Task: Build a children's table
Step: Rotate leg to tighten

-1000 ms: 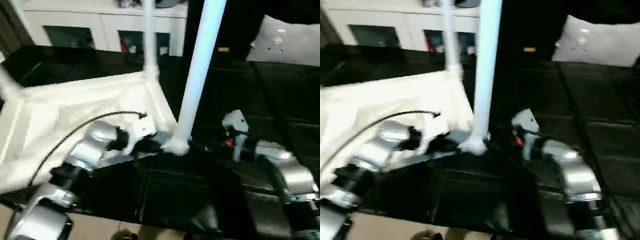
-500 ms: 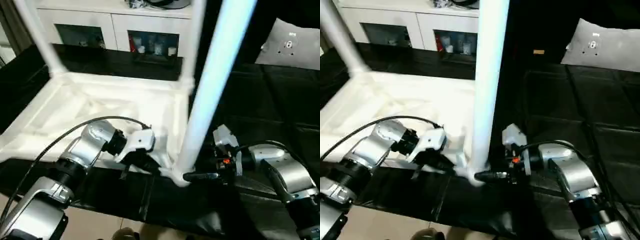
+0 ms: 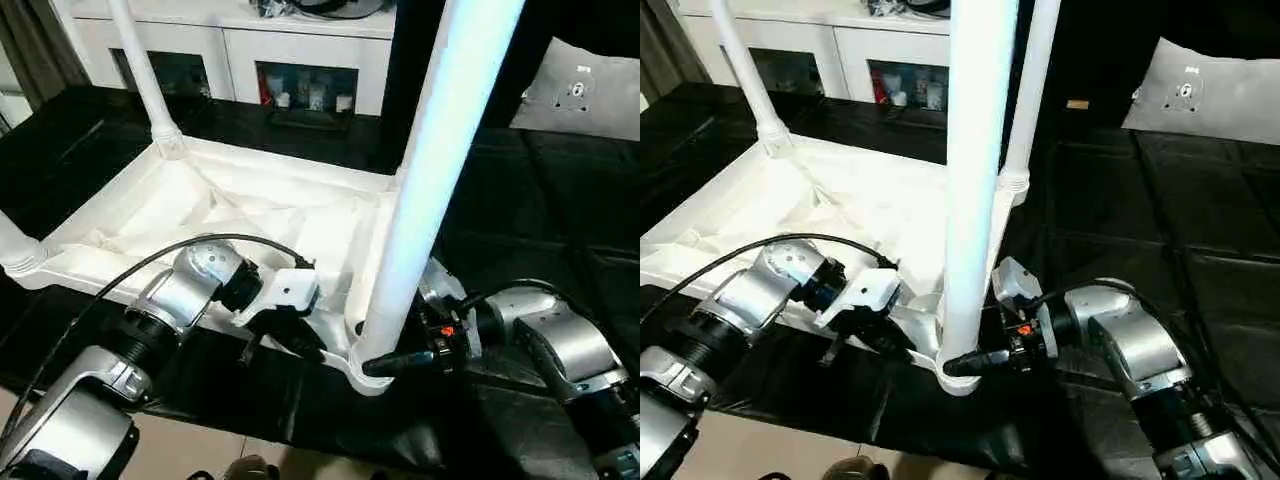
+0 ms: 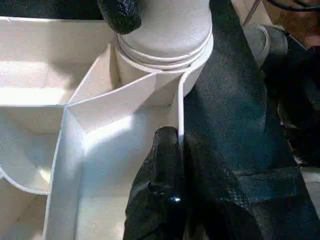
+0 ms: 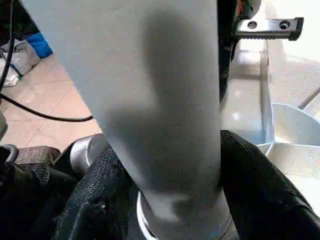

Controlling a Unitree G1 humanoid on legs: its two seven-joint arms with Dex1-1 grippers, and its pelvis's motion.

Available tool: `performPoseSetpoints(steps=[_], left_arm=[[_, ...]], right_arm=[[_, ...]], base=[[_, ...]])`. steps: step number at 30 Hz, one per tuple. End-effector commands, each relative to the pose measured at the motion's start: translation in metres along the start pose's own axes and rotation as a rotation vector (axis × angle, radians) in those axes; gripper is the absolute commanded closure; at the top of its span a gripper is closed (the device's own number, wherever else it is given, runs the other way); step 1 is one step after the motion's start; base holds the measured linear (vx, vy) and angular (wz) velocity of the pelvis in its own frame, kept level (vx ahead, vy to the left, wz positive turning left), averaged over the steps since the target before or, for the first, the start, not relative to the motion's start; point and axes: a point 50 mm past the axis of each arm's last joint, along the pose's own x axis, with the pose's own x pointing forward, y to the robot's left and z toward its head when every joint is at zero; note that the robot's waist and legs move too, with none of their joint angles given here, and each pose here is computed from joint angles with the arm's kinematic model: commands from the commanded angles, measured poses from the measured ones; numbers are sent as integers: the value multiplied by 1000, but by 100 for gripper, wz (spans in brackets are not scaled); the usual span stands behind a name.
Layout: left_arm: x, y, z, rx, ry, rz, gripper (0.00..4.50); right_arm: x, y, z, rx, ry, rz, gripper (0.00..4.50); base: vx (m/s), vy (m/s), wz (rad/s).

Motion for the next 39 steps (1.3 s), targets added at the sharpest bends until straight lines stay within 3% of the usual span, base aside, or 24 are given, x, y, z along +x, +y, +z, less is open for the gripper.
performPoseSetpoints(steps=[1,5,13,14,19,20,22,28,32,34,39], left_arm=[[-1,2,8,28,-16,-23,450],[-4,5,6,-8,-53,65,450],[-14,21,-2,-186,-133,410,450],[-12,25,0,-232,-165,474,450],[-1,34,8,-287,-176,575,450],[-1,34,8,-287,-176,575,450],[9,44,17,-323,-175,677,450],[26,58,36,-375,-212,796,450],[30,58,39,-360,-200,805,450],[28,56,36,-360,-190,806,450],[17,47,22,-328,-145,773,450]], right_arm=[[5,3,3,36,-37,39,232],[8,1,1,48,-55,-27,234],[22,-8,-2,91,-127,-386,241],[29,-14,-2,137,-168,-494,241],[49,-23,4,195,-222,-667,246],[49,-23,4,195,-222,-667,246],[67,-30,9,225,-236,-758,246],[81,-47,12,315,-227,-990,246],[84,-49,15,308,-235,-1012,246],[80,-50,17,293,-258,-1021,192],[66,-46,14,232,-270,-974,159]], base=[[0,0,0],[0,0,0],[0,0,0],[0,0,0],[0,0,0],[0,0,0],[0,0,0],[0,0,0],[0,0,0],[0,0,0],[0,0,0]])
